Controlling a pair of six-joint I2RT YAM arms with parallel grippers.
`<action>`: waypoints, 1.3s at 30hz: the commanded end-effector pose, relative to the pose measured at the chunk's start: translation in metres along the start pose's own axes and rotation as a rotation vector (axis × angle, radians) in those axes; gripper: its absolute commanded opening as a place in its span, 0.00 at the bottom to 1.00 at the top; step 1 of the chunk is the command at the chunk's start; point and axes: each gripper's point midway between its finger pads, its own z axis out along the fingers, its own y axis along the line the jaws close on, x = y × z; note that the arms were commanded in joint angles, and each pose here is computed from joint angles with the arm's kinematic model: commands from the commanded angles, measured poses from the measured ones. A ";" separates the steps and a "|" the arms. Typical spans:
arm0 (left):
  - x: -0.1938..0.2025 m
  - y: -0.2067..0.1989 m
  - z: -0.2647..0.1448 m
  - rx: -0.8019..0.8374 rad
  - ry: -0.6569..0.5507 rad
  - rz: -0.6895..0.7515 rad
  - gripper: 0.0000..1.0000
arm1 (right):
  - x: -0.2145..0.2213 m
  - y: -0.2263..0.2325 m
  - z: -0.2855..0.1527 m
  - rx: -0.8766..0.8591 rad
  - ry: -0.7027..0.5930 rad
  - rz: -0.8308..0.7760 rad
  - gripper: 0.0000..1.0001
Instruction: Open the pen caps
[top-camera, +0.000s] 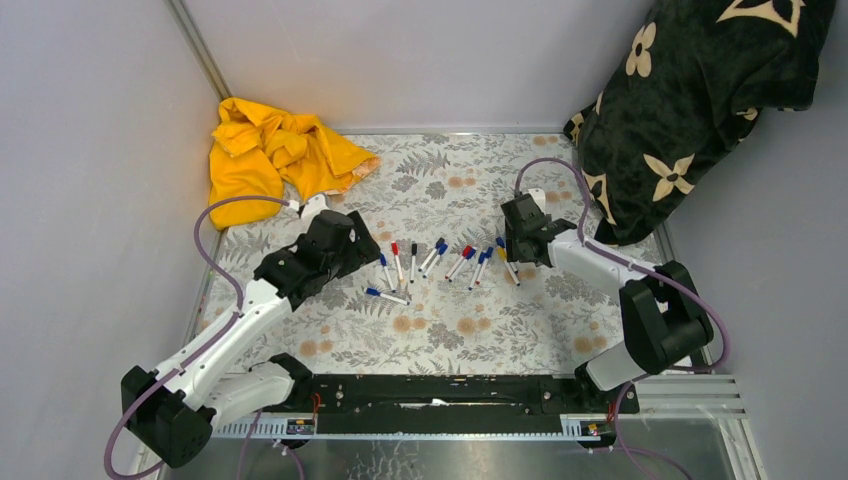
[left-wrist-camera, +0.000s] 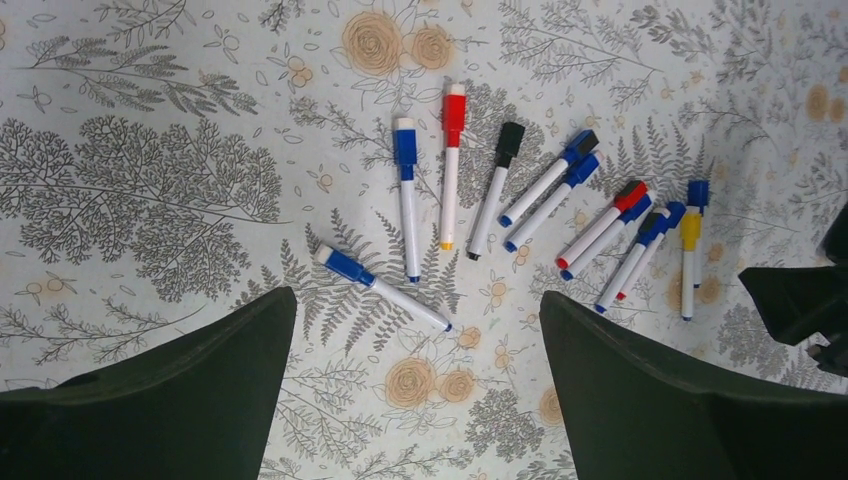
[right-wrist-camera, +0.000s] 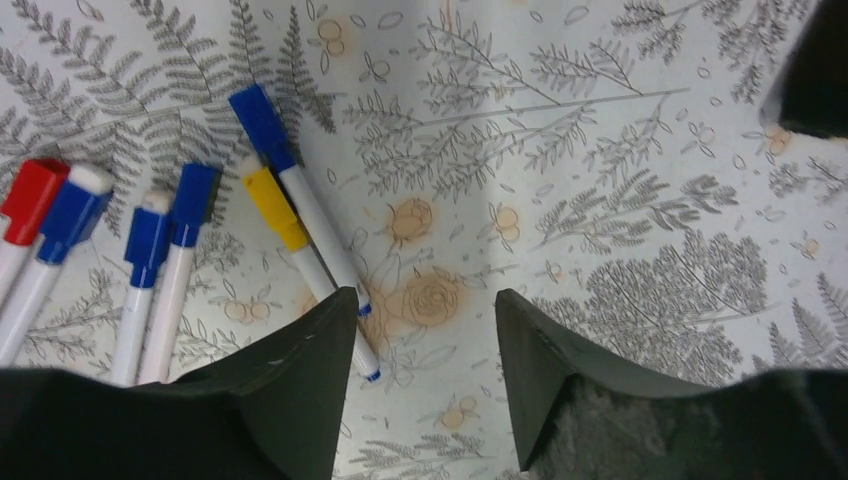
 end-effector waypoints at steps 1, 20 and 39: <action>-0.017 -0.014 -0.006 0.027 -0.043 0.002 0.99 | -0.029 0.020 0.004 -0.100 -0.040 0.005 0.58; -0.022 -0.021 -0.002 0.038 -0.060 -0.030 0.99 | -0.013 0.034 0.036 -0.152 0.082 -0.039 0.51; -0.022 -0.024 0.003 0.039 -0.060 -0.020 0.99 | 0.010 0.033 0.049 -0.162 0.179 -0.048 0.30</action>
